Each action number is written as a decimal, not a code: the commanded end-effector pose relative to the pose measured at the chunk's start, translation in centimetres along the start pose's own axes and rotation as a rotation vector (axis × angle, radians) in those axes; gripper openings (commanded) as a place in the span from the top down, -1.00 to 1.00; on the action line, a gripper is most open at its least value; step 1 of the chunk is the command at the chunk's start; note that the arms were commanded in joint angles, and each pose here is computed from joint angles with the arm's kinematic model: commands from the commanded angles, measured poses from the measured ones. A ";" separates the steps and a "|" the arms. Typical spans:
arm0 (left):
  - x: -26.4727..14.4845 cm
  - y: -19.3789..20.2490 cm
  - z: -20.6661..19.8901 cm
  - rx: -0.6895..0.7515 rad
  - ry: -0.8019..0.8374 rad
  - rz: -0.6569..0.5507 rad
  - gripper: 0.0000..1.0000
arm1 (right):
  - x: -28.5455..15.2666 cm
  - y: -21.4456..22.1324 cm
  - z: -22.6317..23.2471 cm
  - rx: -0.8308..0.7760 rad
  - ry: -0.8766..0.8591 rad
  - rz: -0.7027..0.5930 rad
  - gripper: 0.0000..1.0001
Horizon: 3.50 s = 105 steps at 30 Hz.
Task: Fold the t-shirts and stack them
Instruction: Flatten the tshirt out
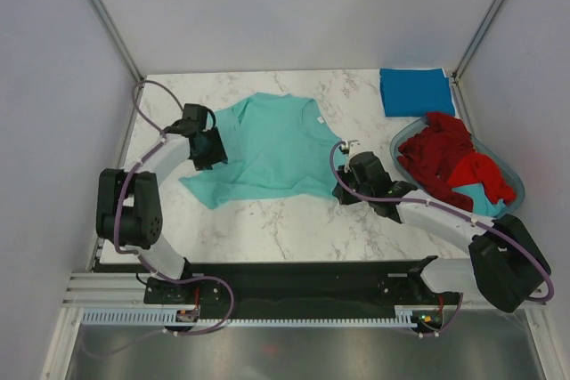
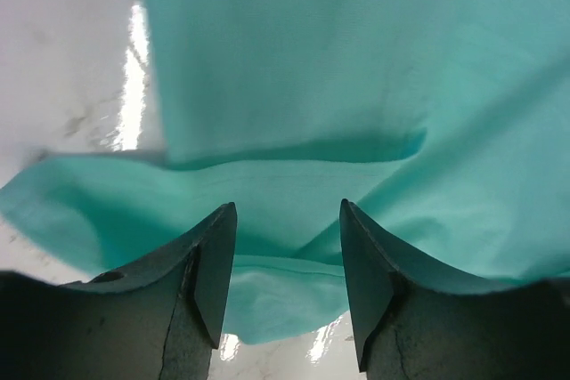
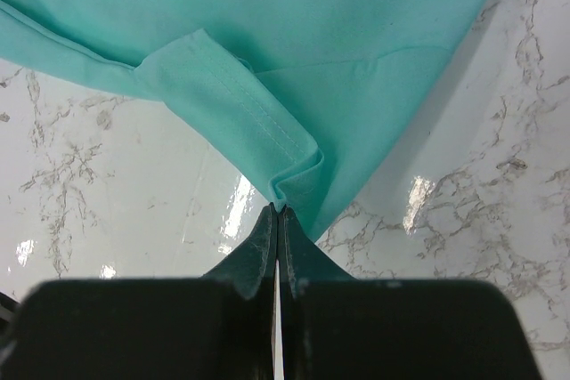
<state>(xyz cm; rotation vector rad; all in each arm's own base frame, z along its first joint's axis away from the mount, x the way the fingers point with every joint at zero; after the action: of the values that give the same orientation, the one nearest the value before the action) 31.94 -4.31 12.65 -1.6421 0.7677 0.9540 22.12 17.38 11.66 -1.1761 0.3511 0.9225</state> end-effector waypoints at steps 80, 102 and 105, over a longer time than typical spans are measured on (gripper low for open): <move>-26.4 -17.9 0.9 -0.325 0.353 -0.734 0.95 | -13.7 -31.8 6.6 -0.255 0.050 -0.890 1.00; -3.4 7.2 8.5 -0.555 -0.166 -0.014 0.27 | -3.9 -0.6 -2.5 0.216 0.007 -0.188 1.00; -4.4 7.8 9.1 -0.610 -0.212 -0.078 -0.04 | -4.4 -0.4 -2.1 0.197 -0.012 -0.184 1.00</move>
<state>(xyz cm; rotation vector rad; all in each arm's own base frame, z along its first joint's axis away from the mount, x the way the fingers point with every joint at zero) 21.05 1.59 10.56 -1.9761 0.4646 1.3905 20.09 12.73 12.25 -1.0509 0.4003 0.7263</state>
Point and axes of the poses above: each gripper's point midway between its finger pads, its own x axis out along the fingers, its own z axis along the line the jaws close on, y = z × x, the point moved 7 cm from there along -x, back along the fingers, and after that the axes turned 9 degrees about x, right-handed, at the moved point
